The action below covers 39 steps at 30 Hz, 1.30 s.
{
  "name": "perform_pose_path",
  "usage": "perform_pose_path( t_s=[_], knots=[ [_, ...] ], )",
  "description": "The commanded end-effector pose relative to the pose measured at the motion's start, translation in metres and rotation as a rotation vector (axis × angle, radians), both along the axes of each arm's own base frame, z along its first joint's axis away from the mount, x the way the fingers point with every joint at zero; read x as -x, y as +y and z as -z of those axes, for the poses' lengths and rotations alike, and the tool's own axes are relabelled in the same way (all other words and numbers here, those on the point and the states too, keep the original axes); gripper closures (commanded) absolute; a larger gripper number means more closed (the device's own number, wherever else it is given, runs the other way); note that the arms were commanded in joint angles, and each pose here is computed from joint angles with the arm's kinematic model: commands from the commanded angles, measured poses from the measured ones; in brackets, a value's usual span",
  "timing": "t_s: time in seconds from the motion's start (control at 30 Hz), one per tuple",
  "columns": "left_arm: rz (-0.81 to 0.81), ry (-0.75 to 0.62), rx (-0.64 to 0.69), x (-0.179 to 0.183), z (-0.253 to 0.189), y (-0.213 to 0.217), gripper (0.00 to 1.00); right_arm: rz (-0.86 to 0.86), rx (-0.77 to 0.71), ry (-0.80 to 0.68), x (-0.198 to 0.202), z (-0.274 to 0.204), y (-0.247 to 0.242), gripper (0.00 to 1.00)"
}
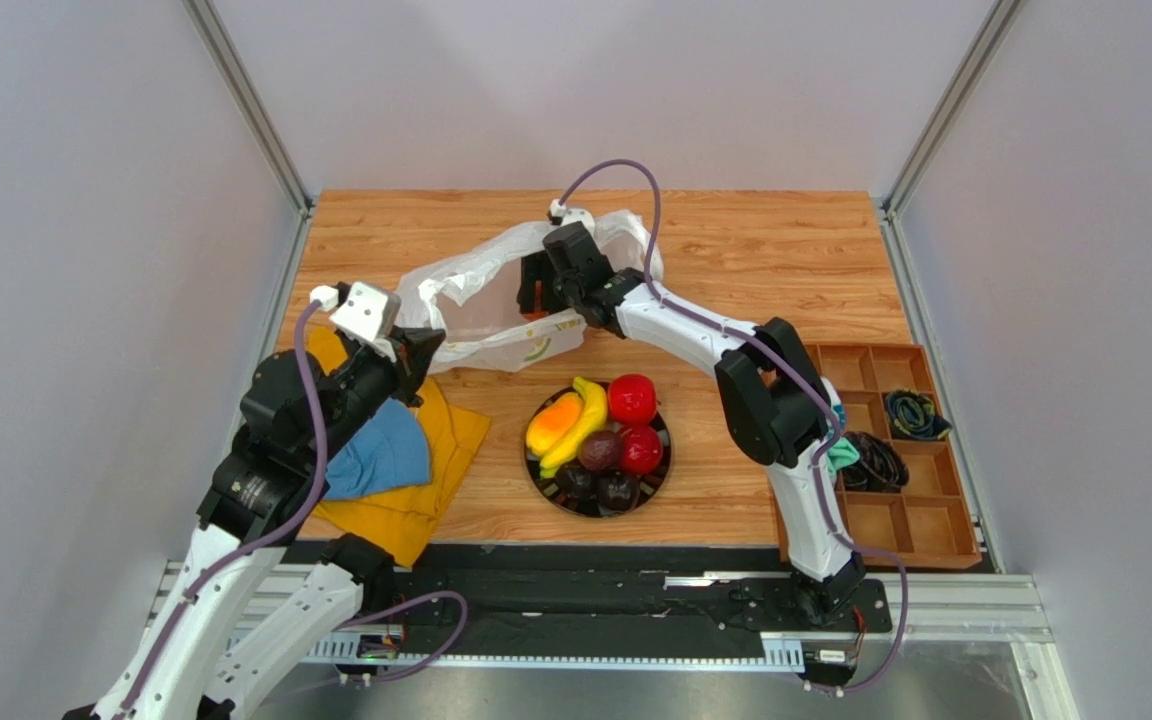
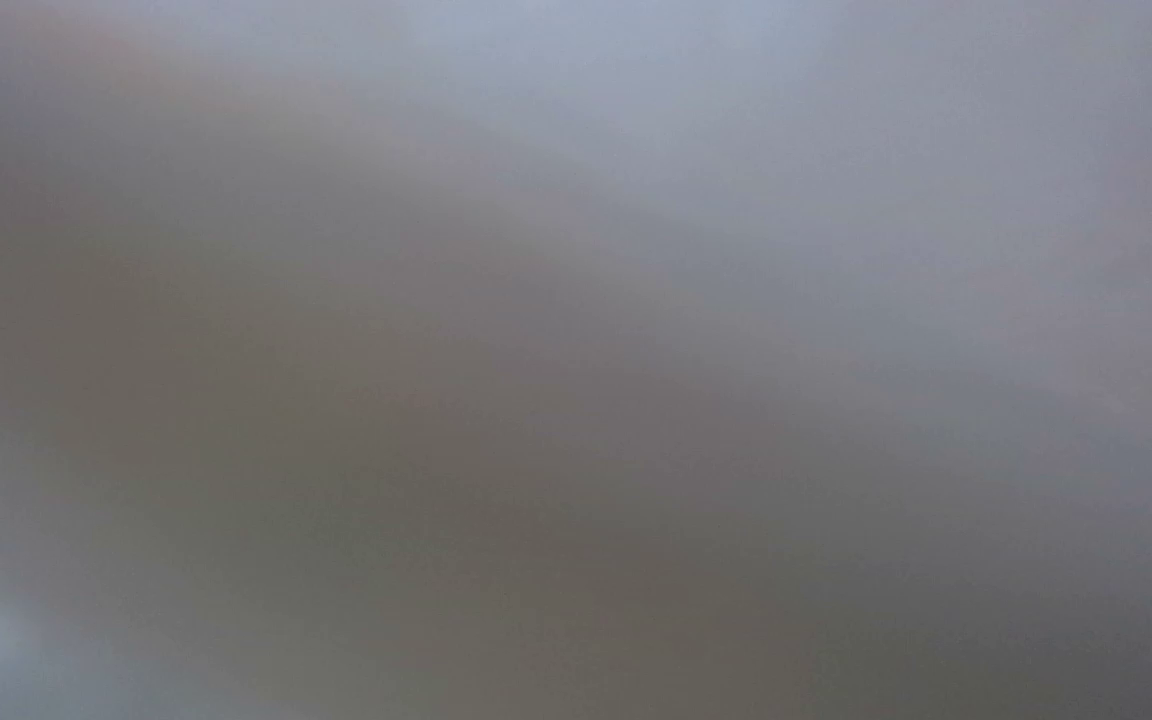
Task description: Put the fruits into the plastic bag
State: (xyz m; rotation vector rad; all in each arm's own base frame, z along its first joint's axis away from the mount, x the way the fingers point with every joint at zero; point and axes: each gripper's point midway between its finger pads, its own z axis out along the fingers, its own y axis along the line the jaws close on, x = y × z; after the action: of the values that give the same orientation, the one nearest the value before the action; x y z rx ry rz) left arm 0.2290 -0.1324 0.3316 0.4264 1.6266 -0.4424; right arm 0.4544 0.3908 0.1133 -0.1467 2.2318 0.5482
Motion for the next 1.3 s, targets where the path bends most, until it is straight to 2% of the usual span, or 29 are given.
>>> perform_pose_path(
  t_s=[0.0, 0.2, 0.3, 0.33, 0.47, 0.63, 0.83, 0.93, 1.13, 1.27],
  knots=[
    [-0.047, -0.052, -0.001, -0.01, -0.01, 0.005, 1.0, 0.064, 0.105, -0.042, -0.02, -0.006, -0.023, 0.51],
    [-0.03, 0.025, -0.033, -0.018, 0.006, -0.002, 1.0, 0.055, 0.126, -0.023, -0.02, -0.008, -0.028, 0.44],
    [-0.012, 0.039, -0.036, -0.019, 0.008, -0.006, 1.0, 0.039, 0.128, -0.012, -0.019, -0.009, -0.027, 0.31],
    [-0.008, 0.041, -0.038, -0.019, 0.009, -0.007, 1.0, 0.029, 0.126, -0.011, -0.018, -0.01, -0.025, 0.18],
    [-0.004, 0.053, -0.042, -0.02, 0.012, -0.008, 1.0, 0.011, 0.132, -0.004, -0.016, -0.013, -0.024, 0.04],
    [0.001, 0.058, -0.043, -0.02, 0.013, -0.01, 1.0, 0.004, 0.136, -0.007, -0.016, -0.015, -0.025, 0.0],
    [-0.001, 0.062, -0.046, -0.021, 0.014, -0.01, 1.0, -0.029, 0.117, -0.006, -0.012, -0.019, -0.021, 0.01],
    [-0.007, 0.073, -0.051, -0.023, 0.017, -0.009, 1.0, -0.084, 0.064, -0.008, -0.003, -0.027, -0.01, 0.03],
    [-0.052, 0.117, -0.071, -0.03, 0.027, -0.005, 1.0, -0.209, -0.097, -0.074, 0.02, -0.074, 0.01, 0.05],
    [-0.059, 0.134, -0.076, -0.031, 0.03, -0.004, 1.0, -0.275, -0.125, -0.116, 0.042, -0.093, 0.016, 0.04]
  ],
)
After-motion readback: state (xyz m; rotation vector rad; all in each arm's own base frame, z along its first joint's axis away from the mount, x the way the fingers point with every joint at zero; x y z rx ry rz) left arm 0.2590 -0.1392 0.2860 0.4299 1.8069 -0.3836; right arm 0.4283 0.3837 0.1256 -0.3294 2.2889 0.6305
